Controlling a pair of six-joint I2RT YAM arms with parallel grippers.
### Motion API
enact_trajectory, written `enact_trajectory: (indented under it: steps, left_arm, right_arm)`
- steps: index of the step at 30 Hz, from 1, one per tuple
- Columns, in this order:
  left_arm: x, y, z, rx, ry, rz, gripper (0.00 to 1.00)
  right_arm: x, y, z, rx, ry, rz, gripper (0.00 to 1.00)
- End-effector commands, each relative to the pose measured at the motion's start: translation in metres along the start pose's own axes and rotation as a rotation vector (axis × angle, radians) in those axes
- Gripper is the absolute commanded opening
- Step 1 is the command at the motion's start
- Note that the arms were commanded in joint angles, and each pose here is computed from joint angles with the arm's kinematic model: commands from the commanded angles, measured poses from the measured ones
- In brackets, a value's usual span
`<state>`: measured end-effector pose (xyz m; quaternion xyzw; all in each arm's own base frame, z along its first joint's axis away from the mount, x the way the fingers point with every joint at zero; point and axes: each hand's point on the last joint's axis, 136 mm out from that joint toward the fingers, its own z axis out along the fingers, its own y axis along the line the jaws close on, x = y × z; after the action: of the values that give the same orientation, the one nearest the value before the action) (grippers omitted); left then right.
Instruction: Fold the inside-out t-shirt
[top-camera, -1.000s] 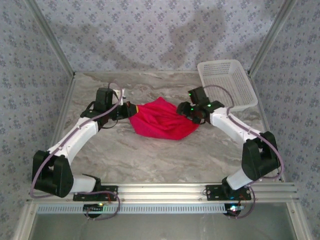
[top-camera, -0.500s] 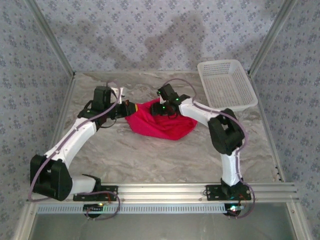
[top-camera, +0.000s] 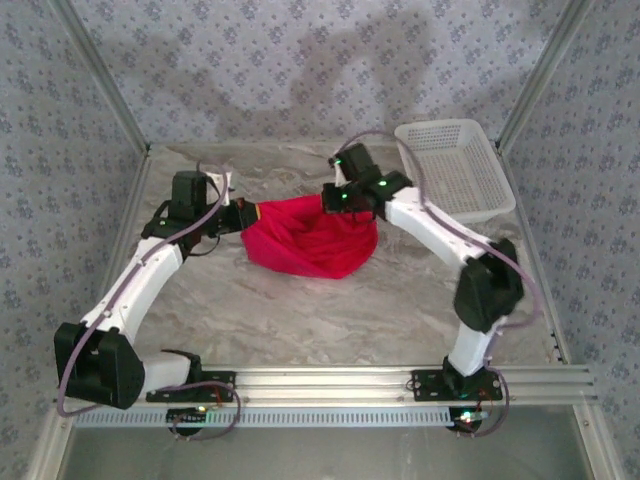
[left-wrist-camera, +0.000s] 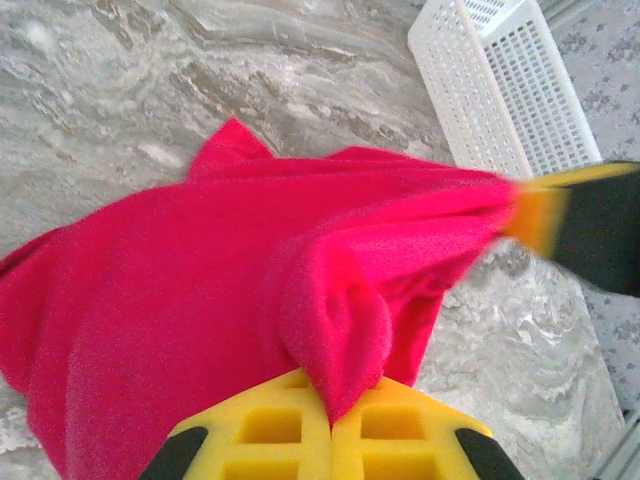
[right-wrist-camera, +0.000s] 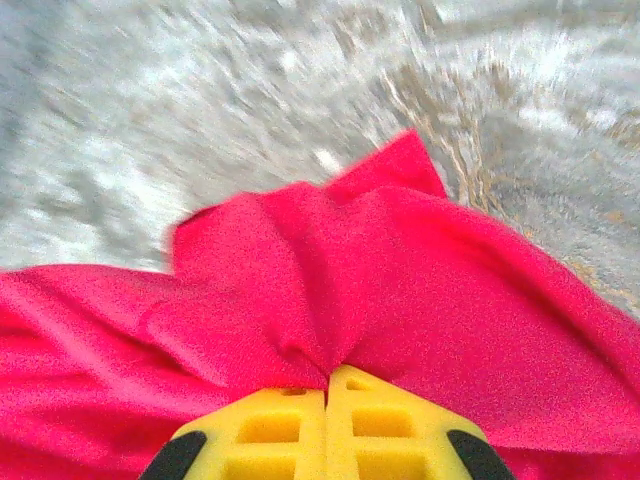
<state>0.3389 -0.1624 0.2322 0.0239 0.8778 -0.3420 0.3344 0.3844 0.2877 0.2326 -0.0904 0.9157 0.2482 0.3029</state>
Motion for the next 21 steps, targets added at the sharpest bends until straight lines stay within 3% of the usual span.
enact_trajectory:
  steps: [1, 7, 10, 13, 16, 19, 21]
  left_arm:
    - [-0.028, -0.008, -0.012, -0.010, -0.069, 0.064, 0.00]
    - [-0.056, -0.039, -0.036, 0.053, -0.136, 0.117, 0.00]
    - [-0.063, -0.044, -0.047, 0.046, -0.178, 0.141, 0.00]
    - [-0.057, -0.027, -0.041, -0.011, -0.175, 0.129, 0.00]
    - [-0.045, -0.004, -0.021, -0.035, -0.114, 0.033, 0.00]
    - [-0.036, -0.001, 0.000, 0.016, -0.063, -0.075, 0.00]
    - [-0.033, -0.004, 0.007, 0.024, -0.054, -0.110, 0.00]
  right_arm:
    - [-0.011, 0.017, -0.066, -0.112, -0.025, 0.087, 0.00]
    - [-0.036, 0.037, -0.143, -0.323, -0.097, 0.263, 0.00]
    - [-0.044, 0.019, -0.158, -0.310, -0.151, 0.297, 0.00]
    - [-0.038, -0.055, -0.127, -0.104, -0.173, 0.368, 0.00]
    - [-0.015, -0.130, -0.068, 0.107, -0.083, 0.412, 0.00]
    - [0.006, -0.153, -0.012, 0.139, 0.062, 0.418, 0.00]
    - [0.016, -0.145, 0.004, 0.148, 0.104, 0.414, 0.09]
